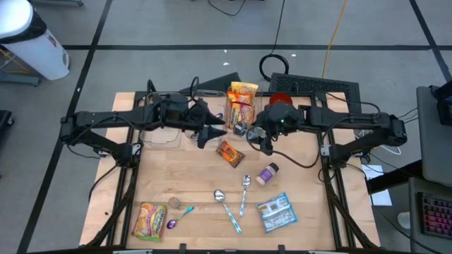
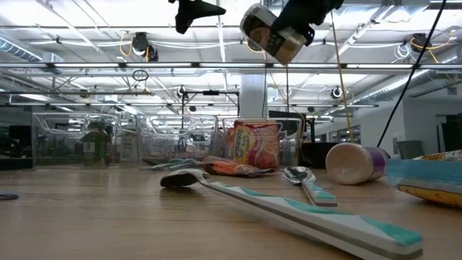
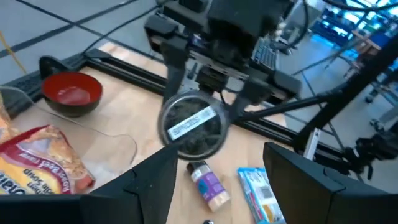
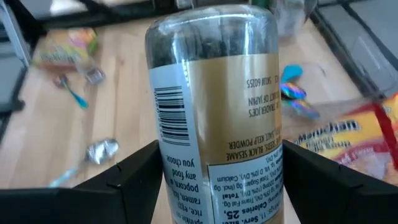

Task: Pick & Place Food Item
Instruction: Put the gold spice bottle into the left transparent bin

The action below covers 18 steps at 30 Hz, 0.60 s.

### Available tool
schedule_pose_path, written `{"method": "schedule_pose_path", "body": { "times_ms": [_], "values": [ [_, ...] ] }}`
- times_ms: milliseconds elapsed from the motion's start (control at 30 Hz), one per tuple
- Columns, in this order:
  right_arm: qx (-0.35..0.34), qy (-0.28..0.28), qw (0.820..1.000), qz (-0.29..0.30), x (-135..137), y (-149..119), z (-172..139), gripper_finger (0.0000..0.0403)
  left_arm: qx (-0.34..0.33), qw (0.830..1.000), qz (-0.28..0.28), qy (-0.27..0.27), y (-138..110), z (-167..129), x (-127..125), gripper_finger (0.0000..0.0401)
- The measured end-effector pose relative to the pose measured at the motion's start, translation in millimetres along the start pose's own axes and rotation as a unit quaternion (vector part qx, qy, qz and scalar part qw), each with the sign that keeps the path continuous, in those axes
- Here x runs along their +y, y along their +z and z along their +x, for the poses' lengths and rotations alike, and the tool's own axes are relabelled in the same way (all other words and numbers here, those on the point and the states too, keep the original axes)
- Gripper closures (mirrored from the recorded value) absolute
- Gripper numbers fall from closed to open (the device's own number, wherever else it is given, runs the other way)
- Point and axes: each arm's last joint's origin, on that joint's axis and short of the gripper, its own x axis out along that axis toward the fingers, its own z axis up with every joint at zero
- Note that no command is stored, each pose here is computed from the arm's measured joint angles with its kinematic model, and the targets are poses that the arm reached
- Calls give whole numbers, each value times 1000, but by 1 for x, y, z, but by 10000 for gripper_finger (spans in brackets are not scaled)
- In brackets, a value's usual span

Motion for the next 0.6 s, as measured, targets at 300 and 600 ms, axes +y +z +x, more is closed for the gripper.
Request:
{"method": "schedule_pose_path", "body": {
  "times_ms": [300,600],
  "values": [
    [-65,49,995,61,-7,14,-2,130,-27,1000,-4,4,8,-2,9,157],
    [-108,101,981,126,-18,25,-6,130,-64,998,10,-9,15,-3,6,142]
  ]
}}
